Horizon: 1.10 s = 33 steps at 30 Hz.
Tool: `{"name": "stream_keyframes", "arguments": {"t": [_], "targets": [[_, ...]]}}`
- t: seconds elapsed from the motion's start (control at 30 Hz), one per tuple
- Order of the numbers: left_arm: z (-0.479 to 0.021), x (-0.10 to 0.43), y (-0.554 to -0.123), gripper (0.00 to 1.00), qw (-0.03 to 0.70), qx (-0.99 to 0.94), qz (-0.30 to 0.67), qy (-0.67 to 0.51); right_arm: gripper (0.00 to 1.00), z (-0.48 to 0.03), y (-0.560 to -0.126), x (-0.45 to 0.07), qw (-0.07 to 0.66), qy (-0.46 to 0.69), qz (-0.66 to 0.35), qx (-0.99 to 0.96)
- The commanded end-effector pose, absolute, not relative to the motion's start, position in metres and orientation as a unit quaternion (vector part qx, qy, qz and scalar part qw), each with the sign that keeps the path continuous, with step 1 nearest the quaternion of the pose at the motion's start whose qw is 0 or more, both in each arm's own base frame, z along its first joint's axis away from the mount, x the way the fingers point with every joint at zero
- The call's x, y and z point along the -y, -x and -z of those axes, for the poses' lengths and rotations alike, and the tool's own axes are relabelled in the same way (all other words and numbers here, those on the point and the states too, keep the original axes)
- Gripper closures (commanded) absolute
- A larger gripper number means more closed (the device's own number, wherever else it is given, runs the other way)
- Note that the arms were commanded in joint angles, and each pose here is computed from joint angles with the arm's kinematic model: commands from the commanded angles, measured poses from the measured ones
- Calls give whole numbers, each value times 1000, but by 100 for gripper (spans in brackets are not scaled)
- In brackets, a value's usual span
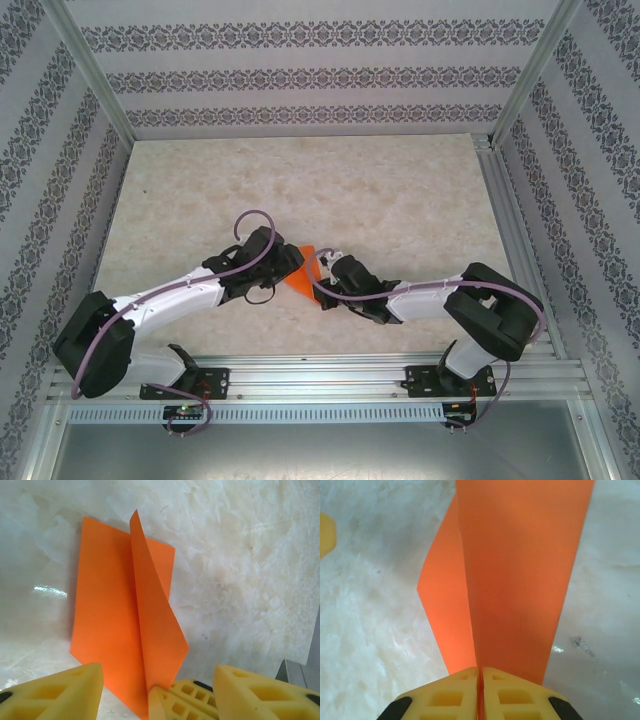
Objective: Fold a paper plane with a square sheet of paper (pick it up from the middle)
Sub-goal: Fourth fold the wing at the center of the table.
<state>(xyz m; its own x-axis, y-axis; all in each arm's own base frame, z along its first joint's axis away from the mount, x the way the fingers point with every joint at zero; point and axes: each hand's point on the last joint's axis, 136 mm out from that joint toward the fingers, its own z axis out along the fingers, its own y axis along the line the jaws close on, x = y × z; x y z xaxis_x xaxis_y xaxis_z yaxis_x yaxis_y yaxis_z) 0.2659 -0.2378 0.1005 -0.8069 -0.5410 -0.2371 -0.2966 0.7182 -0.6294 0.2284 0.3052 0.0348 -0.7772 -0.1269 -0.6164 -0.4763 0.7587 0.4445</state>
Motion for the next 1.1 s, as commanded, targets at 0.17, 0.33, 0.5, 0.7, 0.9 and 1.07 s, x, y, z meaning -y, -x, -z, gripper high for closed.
{"name": "stream_keyframes", "arguments": {"t": [0.17,0.33,0.5,0.7,0.9,1.07], "targets": [[-92,244,-270,69,213,-902,308,216,89,-49,-235,-311,259,92,-423,-863],[-86,255,-274,73,202,-907,312,198,89,-46,-239,-308,243,72,-439,-862],[-73,265,-278,78,183,-913,309,196,88,-41,-244,-301,229,47,-443,-865],[-61,276,-288,82,174,-919,301,186,88,-30,-247,-299,205,35,-444,-872],[-38,273,-289,87,154,-927,278,201,89,-26,-249,-301,189,26,-455,-870],[-28,265,-286,89,150,-932,254,211,89,-28,-255,-295,192,16,-451,-871]]}}
